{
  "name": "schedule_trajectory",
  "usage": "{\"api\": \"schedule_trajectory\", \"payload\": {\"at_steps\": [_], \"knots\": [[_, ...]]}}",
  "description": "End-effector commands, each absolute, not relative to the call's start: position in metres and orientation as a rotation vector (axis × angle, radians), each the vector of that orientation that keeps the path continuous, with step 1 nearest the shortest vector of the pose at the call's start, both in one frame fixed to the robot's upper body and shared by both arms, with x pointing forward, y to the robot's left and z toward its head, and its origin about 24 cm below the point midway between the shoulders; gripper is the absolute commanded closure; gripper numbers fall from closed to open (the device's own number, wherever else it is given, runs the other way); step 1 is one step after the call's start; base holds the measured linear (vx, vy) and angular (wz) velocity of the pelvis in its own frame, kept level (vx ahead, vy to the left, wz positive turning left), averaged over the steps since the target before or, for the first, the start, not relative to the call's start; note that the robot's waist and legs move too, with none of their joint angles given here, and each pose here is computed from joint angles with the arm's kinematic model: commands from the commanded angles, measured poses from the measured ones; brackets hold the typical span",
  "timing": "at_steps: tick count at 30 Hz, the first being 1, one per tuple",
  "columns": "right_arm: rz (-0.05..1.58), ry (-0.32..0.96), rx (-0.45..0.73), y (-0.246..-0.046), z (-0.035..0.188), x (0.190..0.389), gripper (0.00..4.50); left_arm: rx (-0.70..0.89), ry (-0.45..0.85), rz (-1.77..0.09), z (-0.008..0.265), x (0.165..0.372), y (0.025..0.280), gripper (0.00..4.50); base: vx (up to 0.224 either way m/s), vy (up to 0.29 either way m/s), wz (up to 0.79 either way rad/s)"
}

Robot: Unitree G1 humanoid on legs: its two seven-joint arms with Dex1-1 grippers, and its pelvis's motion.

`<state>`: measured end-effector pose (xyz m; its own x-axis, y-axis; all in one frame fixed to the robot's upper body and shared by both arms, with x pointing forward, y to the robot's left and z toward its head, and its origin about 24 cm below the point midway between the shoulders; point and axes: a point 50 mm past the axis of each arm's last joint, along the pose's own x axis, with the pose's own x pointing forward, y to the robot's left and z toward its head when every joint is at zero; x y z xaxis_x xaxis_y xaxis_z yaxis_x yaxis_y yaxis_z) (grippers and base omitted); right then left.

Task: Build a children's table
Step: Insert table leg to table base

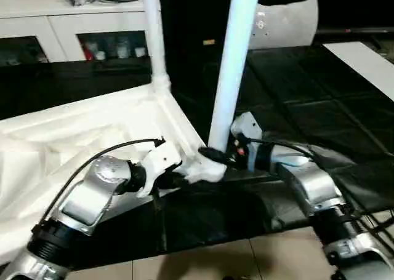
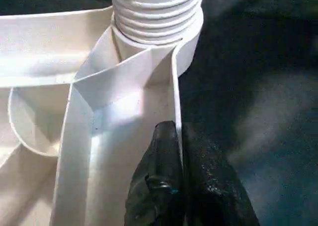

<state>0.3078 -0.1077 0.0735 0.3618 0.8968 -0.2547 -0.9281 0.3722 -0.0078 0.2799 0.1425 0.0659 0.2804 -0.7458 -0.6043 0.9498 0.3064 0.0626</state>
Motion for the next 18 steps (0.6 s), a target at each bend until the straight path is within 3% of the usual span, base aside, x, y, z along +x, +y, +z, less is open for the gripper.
{"api": "schedule_trajectory", "payload": {"at_steps": [1, 8, 18], "knots": [[1.163, 0.564, -0.157, -0.130, 0.015, 0.283, 2.60, 0.537, 0.387, -1.239, 0.093, 0.293, 0.139, 4.50, 0.000, 0.000, 0.00], [1.222, 0.603, -0.120, -0.129, 0.013, 0.268, 2.60, 0.542, 0.370, -1.224, 0.099, 0.315, 0.142, 4.50, 0.000, 0.000, 0.00], [1.151, 0.601, -0.112, -0.127, 0.010, 0.268, 2.60, 0.530, 0.387, -1.240, 0.094, 0.317, 0.146, 4.50, 0.000, 0.000, 0.00]]}}
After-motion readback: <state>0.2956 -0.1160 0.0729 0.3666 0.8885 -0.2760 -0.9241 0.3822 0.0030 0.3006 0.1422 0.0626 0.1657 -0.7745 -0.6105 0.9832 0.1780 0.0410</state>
